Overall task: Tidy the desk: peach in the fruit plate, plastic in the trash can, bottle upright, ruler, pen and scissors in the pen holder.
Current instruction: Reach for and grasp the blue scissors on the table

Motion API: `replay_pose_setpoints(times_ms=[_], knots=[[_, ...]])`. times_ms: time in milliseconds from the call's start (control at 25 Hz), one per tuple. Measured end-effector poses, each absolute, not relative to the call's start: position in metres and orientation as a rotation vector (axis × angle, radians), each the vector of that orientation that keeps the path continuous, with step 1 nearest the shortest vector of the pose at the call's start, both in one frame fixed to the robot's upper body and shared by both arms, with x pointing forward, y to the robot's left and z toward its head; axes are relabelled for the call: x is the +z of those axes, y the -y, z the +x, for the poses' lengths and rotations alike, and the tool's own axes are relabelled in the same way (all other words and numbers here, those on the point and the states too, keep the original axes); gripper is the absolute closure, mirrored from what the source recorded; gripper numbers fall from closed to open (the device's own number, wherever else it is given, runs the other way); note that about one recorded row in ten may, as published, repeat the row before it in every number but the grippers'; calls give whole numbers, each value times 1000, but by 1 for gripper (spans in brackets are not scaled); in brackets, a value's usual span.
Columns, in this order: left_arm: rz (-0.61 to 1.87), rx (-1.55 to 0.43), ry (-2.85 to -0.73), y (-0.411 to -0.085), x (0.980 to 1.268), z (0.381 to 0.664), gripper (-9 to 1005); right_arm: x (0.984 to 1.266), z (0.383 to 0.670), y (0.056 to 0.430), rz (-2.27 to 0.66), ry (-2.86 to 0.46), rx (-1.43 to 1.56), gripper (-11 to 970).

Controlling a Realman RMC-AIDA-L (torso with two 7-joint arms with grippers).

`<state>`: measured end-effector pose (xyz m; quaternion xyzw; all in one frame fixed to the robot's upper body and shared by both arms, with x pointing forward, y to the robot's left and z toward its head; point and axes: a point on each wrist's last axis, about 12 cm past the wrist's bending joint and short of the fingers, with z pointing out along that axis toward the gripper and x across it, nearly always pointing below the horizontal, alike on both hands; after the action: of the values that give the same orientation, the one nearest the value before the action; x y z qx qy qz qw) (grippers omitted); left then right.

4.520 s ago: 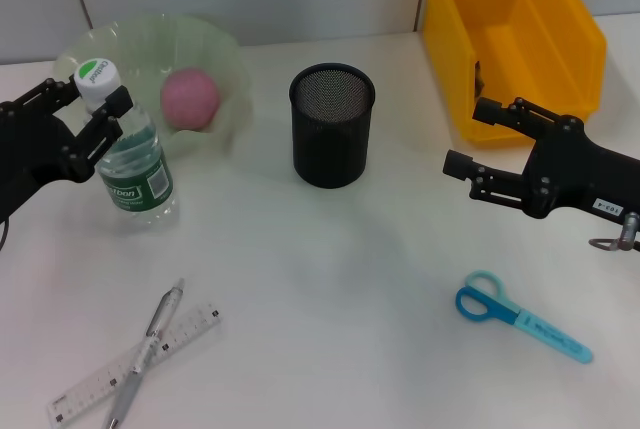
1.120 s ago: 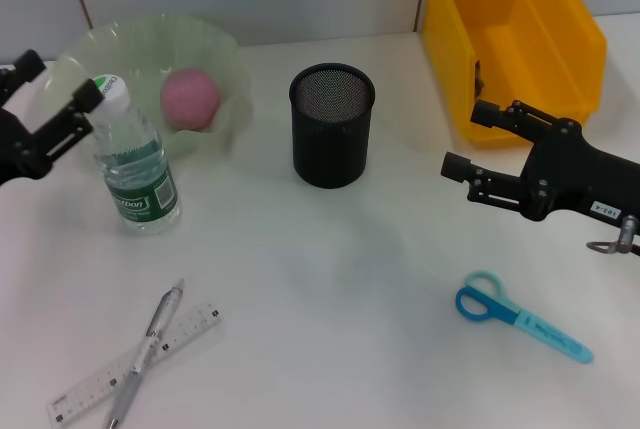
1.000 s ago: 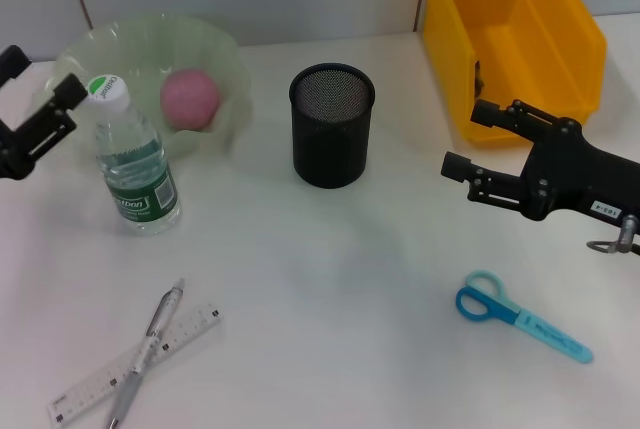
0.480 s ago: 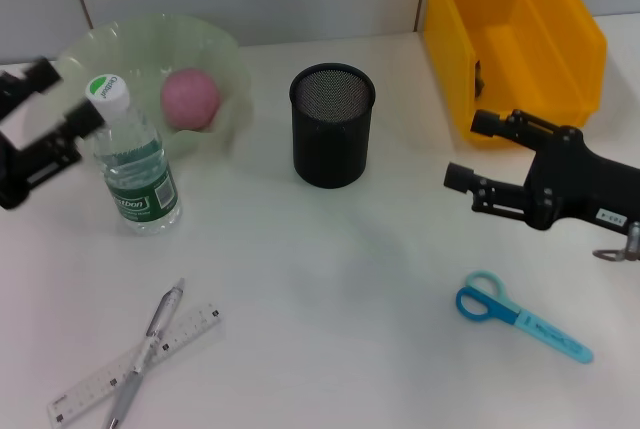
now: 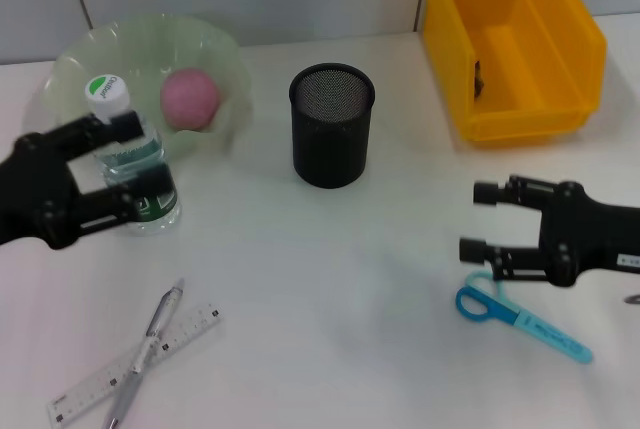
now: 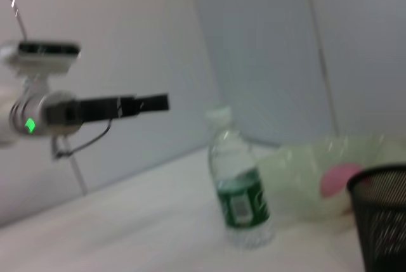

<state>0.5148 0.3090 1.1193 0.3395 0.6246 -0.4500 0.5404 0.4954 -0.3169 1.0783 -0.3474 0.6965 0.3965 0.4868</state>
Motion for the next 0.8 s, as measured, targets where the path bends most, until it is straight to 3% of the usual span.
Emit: replay_pose_setpoints(times_ms=[440, 800], knots=[[1097, -986, -1701, -286, 1149, 533, 201, 1103, 486, 342, -943, -1806, 989, 129], [1287, -936, -1910, -263, 1153, 542, 201, 1103, 484, 348, -926, -1821, 975, 129]])
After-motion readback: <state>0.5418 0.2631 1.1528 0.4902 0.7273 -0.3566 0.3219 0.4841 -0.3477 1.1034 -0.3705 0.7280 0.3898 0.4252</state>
